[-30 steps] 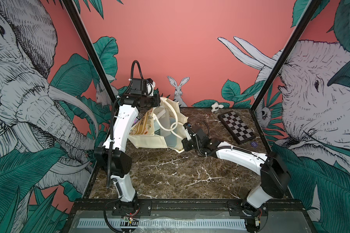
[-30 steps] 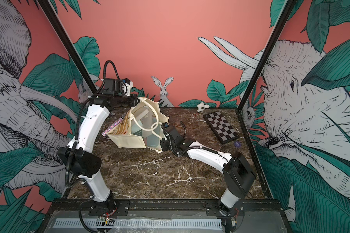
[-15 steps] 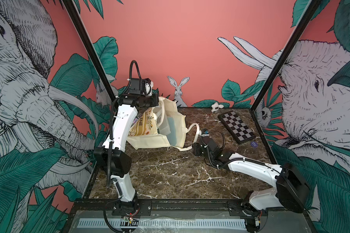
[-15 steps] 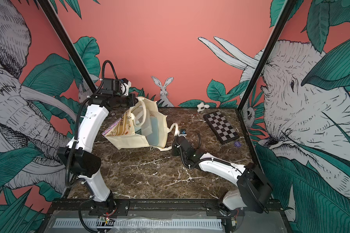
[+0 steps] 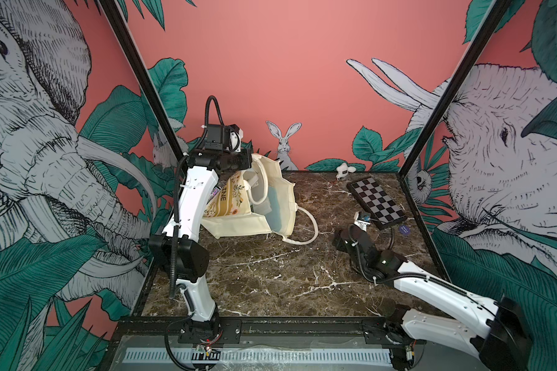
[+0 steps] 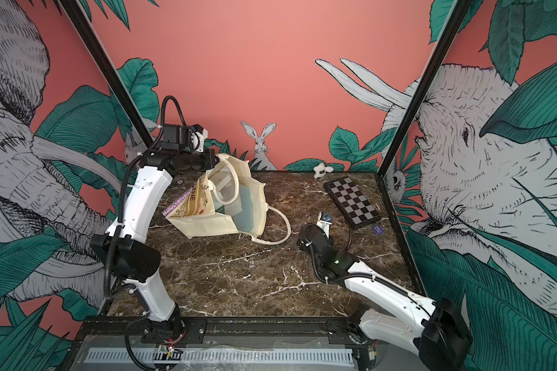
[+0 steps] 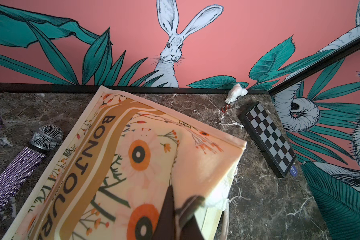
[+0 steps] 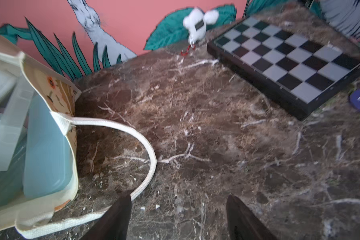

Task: Take out the pencil case from the canvas bag
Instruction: Adjust the canvas bag at the center of the board.

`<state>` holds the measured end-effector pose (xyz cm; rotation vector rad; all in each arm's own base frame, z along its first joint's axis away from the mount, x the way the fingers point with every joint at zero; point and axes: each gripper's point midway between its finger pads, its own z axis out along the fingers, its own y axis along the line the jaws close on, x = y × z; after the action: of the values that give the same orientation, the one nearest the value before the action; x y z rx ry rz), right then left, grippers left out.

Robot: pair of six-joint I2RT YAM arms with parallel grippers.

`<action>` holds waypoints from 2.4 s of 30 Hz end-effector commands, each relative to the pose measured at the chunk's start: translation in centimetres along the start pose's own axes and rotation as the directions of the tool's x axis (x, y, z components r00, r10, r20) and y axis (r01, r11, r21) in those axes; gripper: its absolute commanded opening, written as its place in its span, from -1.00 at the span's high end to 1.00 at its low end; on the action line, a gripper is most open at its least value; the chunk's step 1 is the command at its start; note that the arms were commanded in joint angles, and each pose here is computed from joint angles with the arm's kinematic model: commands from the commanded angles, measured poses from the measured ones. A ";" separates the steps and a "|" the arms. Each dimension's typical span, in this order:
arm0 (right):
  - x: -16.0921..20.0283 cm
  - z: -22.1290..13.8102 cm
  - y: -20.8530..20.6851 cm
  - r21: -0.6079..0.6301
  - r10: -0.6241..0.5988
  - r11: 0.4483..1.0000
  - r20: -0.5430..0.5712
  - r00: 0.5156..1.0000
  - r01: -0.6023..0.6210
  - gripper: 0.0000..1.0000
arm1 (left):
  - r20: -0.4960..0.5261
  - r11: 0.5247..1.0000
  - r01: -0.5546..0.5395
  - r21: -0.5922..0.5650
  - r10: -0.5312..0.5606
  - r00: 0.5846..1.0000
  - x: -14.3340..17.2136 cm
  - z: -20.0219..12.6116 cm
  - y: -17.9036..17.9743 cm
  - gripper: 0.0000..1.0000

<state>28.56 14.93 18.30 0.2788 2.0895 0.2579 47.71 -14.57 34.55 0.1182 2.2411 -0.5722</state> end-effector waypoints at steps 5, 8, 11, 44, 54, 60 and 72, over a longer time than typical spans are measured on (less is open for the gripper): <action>-0.8 1.0 9.1 -0.341 -0.119 0.935 -0.036 0.992 0.099 -0.36 | 0.126 0.994 -0.033 0.107 0.020 0.992 -3.6 -3.5 -3.1 1.00; 1.2 2.8 13.0 -0.459 -0.104 0.888 -0.125 0.987 0.036 -0.40 | 0.128 0.993 -0.031 0.115 0.016 0.992 -3.7 -3.6 -3.3 1.00; 2.7 5.1 15.6 -0.508 -0.053 0.860 -0.179 0.982 -0.046 -0.48 | 0.126 0.993 -0.032 0.114 0.018 0.992 -3.6 -3.7 -3.3 1.00; 4.2 9.2 18.6 -0.491 0.054 0.853 -0.254 0.966 -0.177 1.00 | 0.001 0.982 -0.140 -0.129 0.141 0.990 0.2 -4.3 1.1 0.98; 3.5 8.5 19.4 -0.501 0.044 0.849 -0.249 0.967 -0.168 1.00 | -0.114 0.910 -0.266 -0.318 0.242 0.964 1.2 -5.2 4.0 0.33; 3.8 8.6 19.4 -0.493 0.034 0.855 -0.253 0.967 -0.159 1.00 | -0.146 0.874 -0.314 -0.370 0.279 0.949 1.2 -5.4 4.3 0.61; 6.9 6.8 18.9 -0.474 -0.058 0.878 -0.246 0.967 -0.068 1.00 | -0.071 0.920 -0.298 -0.254 0.290 0.954 -0.1 -4.3 1.6 1.00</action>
<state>33.01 35.87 13.29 -0.0593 2.2556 0.8820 45.37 -10.76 35.00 0.3212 2.2875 -0.0622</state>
